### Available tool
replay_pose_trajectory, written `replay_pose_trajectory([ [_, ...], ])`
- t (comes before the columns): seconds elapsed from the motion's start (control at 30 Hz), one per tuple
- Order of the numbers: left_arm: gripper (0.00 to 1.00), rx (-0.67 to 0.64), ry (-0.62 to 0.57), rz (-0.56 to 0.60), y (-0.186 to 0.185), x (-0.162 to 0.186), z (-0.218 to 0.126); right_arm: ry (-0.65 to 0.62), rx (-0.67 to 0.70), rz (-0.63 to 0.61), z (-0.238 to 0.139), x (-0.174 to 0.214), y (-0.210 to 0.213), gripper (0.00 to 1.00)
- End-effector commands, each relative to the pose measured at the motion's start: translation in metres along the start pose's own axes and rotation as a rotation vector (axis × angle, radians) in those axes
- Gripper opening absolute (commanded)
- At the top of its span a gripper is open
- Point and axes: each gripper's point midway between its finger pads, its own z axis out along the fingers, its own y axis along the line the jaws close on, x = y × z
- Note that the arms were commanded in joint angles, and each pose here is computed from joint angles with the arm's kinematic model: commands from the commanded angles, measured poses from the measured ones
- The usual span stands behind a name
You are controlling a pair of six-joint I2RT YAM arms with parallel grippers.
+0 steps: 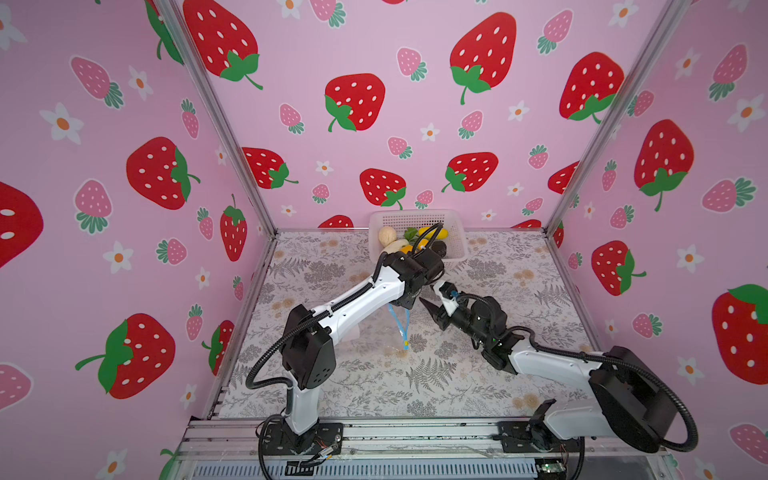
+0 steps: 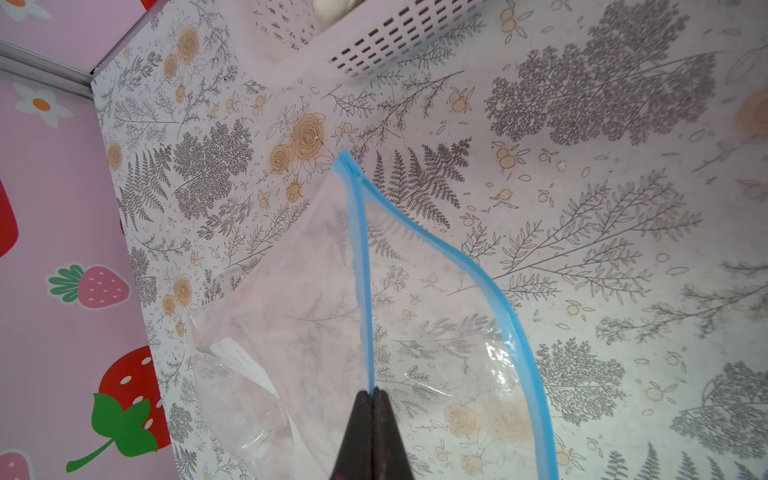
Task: Place the food in the zip-top bag and seal the zipper
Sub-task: 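Release the zipper with the right gripper and swing it over the basket, then position the open right gripper above the dark brown fruit in the basket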
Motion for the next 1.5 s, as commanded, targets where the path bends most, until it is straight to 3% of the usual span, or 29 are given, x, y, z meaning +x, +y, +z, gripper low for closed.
replay_pose_trajectory([
  [0.0,0.0,-0.01,-0.029,-0.026,0.009,-0.007,-0.008,0.073,0.074,0.135,0.013,-0.002,-0.038,0.49],
  [0.37,0.0,0.02,-0.015,-0.081,0.012,-0.004,-0.003,0.327,0.255,0.281,0.073,0.01,-0.121,0.46],
  [0.6,0.0,0.026,-0.007,-0.097,0.015,0.001,-0.001,0.56,0.29,0.304,0.124,0.043,-0.147,0.46],
  [0.8,0.0,0.037,-0.004,-0.104,0.015,0.006,0.002,0.718,0.333,0.331,0.146,0.076,-0.177,0.46],
  [1.07,0.0,0.039,-0.009,-0.102,0.017,0.007,0.001,0.798,0.269,0.348,0.168,0.094,-0.175,0.44],
  [1.47,0.0,0.043,-0.014,-0.109,0.018,0.008,0.0,0.891,0.227,0.353,0.147,0.108,-0.16,0.41],
])
